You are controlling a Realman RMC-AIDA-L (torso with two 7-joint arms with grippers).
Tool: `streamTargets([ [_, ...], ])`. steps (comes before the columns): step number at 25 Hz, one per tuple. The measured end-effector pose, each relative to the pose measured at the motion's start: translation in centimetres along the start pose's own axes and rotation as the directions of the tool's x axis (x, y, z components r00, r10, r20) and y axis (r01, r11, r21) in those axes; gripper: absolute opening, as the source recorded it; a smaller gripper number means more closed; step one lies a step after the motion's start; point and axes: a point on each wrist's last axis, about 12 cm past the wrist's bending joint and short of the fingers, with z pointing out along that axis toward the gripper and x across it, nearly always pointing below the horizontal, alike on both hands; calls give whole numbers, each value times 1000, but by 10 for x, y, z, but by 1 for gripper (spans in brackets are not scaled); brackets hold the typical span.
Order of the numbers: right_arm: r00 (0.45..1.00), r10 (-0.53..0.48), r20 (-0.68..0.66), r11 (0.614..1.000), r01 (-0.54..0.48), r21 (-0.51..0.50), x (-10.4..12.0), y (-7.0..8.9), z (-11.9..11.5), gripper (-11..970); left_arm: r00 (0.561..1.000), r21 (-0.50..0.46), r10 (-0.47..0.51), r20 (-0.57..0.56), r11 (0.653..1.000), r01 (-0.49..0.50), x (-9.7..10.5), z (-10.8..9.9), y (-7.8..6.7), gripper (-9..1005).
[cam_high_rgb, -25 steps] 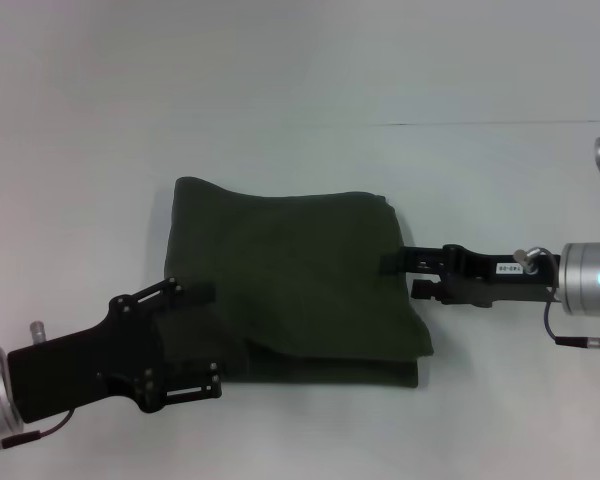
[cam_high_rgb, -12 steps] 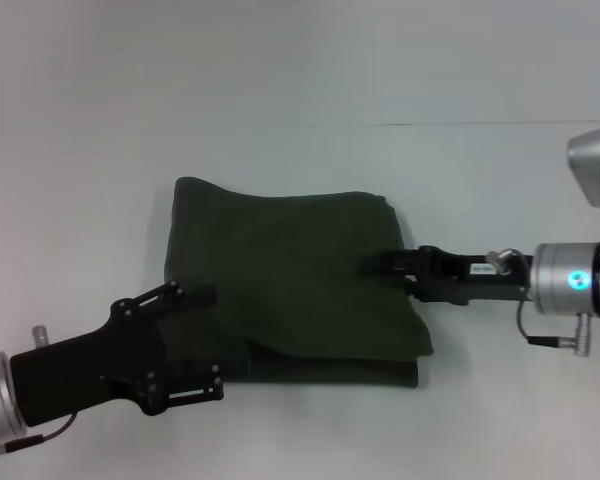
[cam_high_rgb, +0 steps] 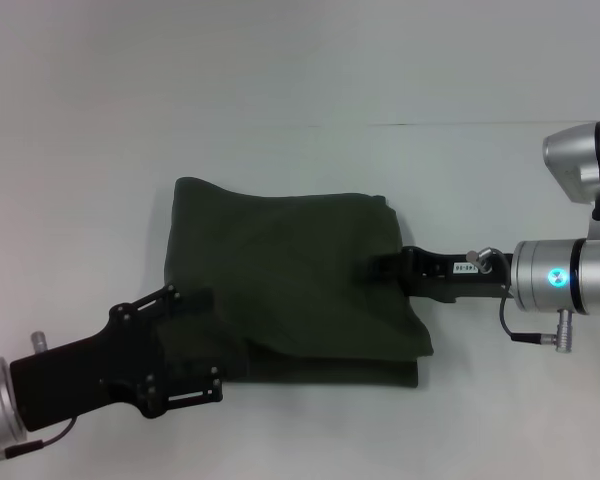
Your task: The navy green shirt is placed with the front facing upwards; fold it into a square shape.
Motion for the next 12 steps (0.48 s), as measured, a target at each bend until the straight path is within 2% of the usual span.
streamTargets([
  [3,1000,-15,18,1000,15,4,0,-2,-1,557,1000,-4,-2,1,1000,2,0,-1,0,907],
  [9,998,-38,49,999,39,-15,-2,-1,-1,311,1000,-13,-4,7,1000,5,0,-2,0,907],
  [12,996,-60,66,998,62,-26,-3,0,-1,107,1000,-14,-7,8,1000,7,0,-2,0,907],
])
